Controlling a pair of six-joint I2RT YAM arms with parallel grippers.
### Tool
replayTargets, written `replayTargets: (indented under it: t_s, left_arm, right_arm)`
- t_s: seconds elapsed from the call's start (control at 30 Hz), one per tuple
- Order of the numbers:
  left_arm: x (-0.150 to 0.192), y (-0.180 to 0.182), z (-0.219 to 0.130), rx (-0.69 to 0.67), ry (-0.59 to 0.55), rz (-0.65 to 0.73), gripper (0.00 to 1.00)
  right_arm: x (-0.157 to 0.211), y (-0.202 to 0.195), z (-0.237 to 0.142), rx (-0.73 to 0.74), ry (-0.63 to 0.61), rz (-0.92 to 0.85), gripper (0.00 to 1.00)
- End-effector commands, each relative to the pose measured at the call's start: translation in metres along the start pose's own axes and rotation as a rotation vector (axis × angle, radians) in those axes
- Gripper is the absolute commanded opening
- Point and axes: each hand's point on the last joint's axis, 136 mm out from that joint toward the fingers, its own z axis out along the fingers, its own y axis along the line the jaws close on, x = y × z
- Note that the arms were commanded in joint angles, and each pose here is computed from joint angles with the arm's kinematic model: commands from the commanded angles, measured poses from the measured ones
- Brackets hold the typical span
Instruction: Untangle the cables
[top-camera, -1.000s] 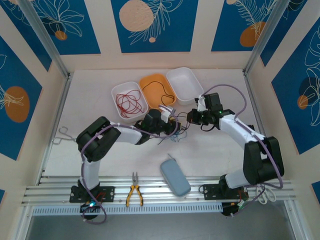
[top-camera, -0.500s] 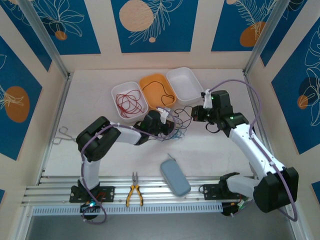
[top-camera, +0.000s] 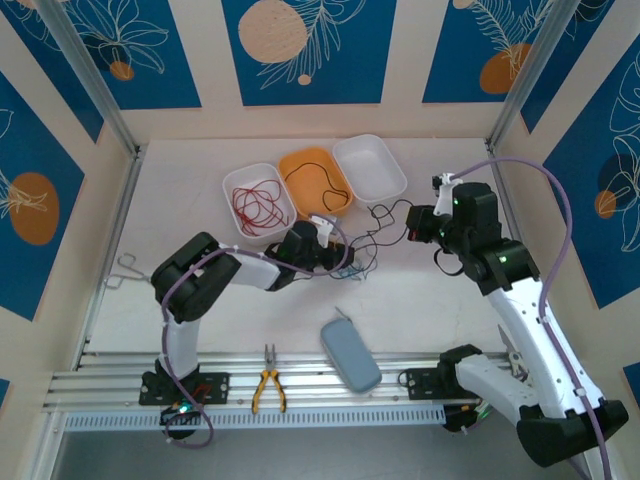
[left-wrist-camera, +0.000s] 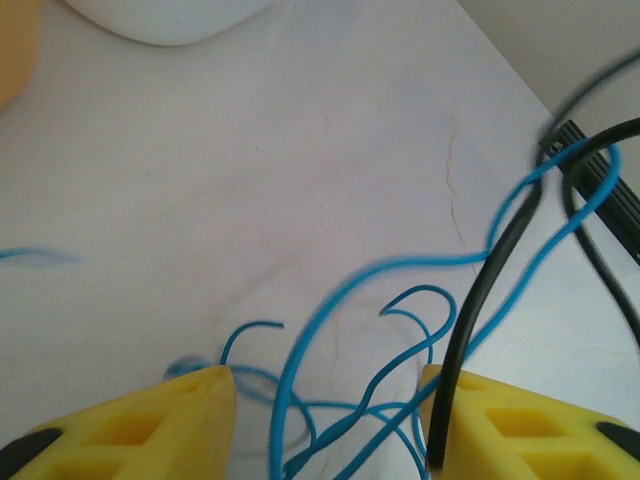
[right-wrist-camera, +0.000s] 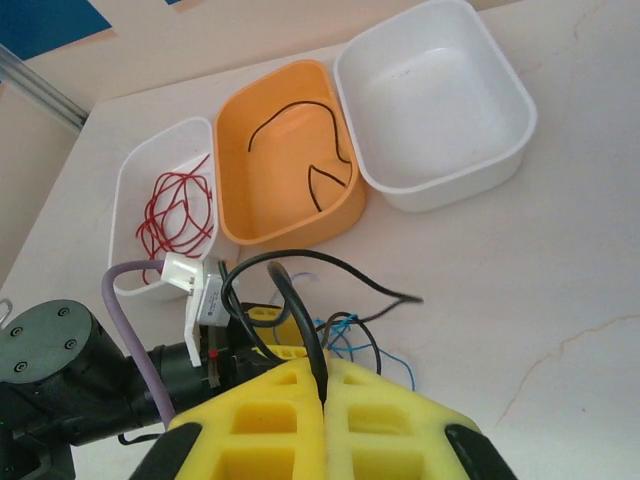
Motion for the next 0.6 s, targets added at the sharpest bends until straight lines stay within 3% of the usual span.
replayTargets:
  t_s: [0.0,0.07,0.3,0.43,0.57]
  left_arm:
    - [-0.033,-0.023,-0.019,0.076,-0.095,0.048,0.54]
    - [-0.044,-0.032,-0.029,0.093,-0.134,0.098,0.64]
    - [-0.075,-0.056,-0.069,0.109,-0.305,0.343,0.7]
    - [-0.084,-0.081,-0.078,0.193,-0.355,0.475,0.71]
    - [-0.092,-0.101,-0.076,0.28,-0.405,0.53,0.66]
  right_arm:
    - [0.003,-0.004,-0.007,0.025,0.006,0.011,0.0]
    - [0.003,-0.003,-0.008,0.021,0.003,0.014,0.0]
    - [-0.001,0.006,-0.011,-0.024,-0.003,0.029,0.0]
    - [-0.004,0.012,-0.012,-0.057,-0.005,0.043,0.0]
    - [-0.004,0.017,-0.013,-0.083,-0.003,0.055,0.0]
